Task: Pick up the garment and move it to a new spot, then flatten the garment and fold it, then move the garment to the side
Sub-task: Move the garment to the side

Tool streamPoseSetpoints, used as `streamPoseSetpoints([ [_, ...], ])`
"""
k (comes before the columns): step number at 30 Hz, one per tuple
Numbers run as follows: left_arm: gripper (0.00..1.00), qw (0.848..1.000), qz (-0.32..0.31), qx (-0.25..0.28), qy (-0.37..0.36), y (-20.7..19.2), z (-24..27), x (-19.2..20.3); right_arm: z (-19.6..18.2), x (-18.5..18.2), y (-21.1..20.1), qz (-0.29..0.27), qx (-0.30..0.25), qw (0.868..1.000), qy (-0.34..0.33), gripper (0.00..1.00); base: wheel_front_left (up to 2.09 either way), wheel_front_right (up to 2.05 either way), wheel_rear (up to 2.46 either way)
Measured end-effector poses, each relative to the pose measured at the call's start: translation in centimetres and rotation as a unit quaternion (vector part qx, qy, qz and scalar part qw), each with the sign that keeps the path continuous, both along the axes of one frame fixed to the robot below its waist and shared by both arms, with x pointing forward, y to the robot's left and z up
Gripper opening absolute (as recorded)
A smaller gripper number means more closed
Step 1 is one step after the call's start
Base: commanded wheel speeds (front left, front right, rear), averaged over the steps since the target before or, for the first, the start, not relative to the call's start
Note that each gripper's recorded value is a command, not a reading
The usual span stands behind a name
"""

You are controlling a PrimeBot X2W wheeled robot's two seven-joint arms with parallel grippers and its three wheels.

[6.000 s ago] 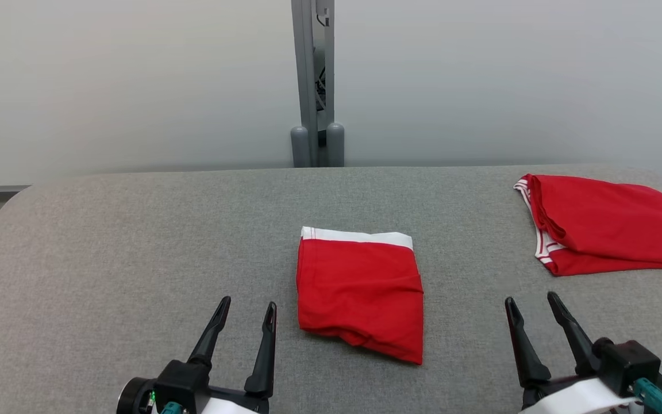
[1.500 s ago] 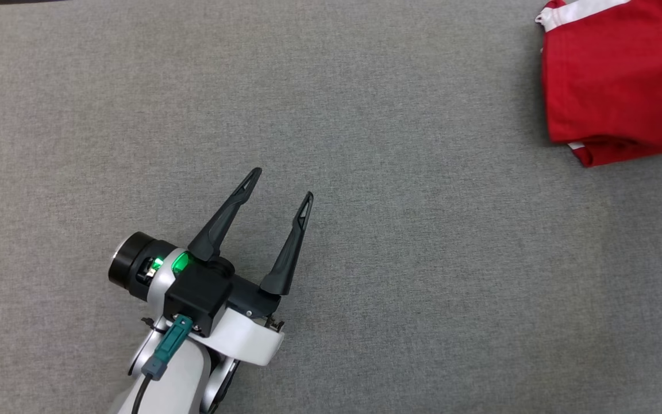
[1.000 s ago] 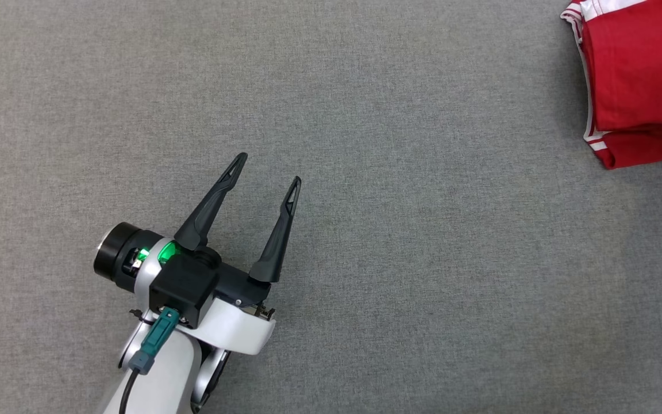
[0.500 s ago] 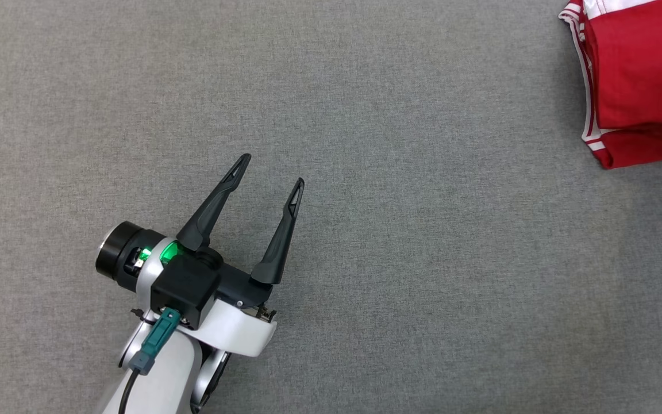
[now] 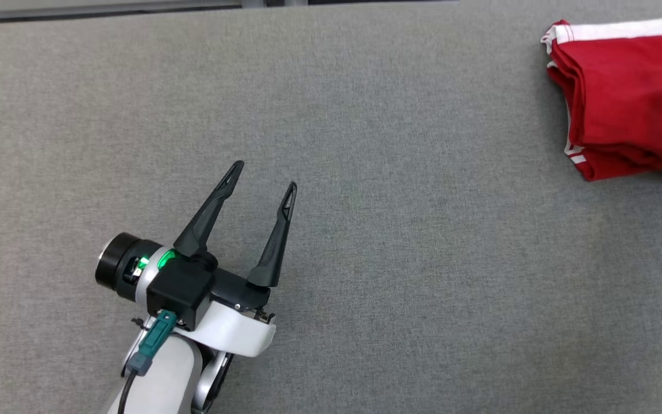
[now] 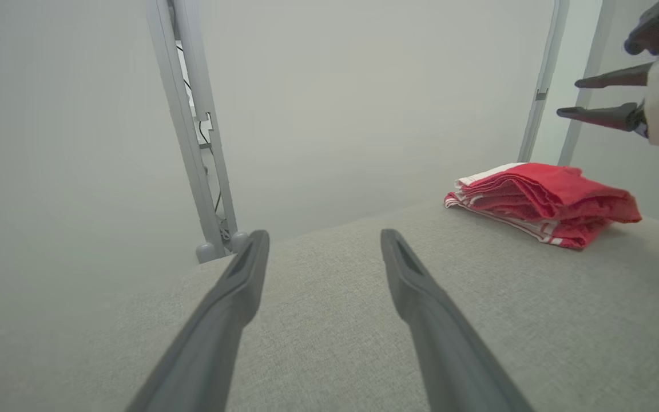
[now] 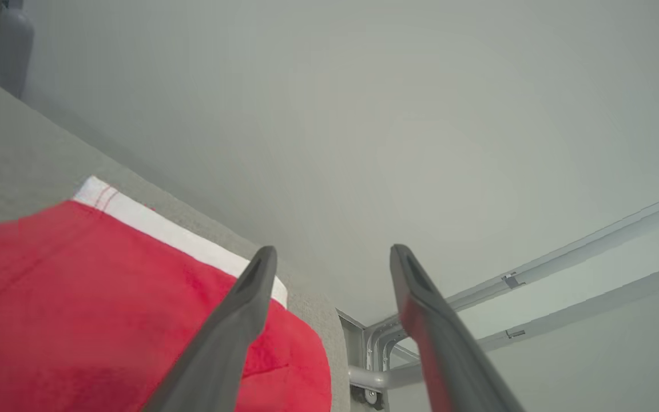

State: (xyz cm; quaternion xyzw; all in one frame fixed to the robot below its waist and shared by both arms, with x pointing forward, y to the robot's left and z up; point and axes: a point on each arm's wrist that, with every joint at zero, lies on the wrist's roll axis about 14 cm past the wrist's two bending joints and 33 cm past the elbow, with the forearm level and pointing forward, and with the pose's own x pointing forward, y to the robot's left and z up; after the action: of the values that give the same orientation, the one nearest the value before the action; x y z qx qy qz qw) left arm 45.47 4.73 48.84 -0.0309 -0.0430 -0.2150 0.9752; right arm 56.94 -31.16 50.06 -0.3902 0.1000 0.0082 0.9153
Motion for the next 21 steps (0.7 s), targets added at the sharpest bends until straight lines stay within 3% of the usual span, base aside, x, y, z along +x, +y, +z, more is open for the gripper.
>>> streamPoseSetpoints([
  [3, 1.0, 1.0, 0.022, -0.02, 0.006, 0.7, 0.6, -0.4, 0.1, -0.6, 2.0, -0.006, 0.088, 0.996, -0.03, 1.0, 0.0, 0.0, 0.0],
  [10, 1.0, 0.996, 0.083, -0.042, 0.012, 3.5, 1.7, -2.3, 1.1, -2.5, 7.9, 0.009, 0.255, 0.964, -0.078, 1.0, 0.0, 0.0, 0.0],
  [21, 1.0, 0.978, 0.19, -0.079, 0.025, 9.4, 2.5, -6.9, 3.5, -10.2, 16.7, 0.111, 0.376, 0.912, -0.119, 1.0, 0.0, 0.0, 0.0],
])
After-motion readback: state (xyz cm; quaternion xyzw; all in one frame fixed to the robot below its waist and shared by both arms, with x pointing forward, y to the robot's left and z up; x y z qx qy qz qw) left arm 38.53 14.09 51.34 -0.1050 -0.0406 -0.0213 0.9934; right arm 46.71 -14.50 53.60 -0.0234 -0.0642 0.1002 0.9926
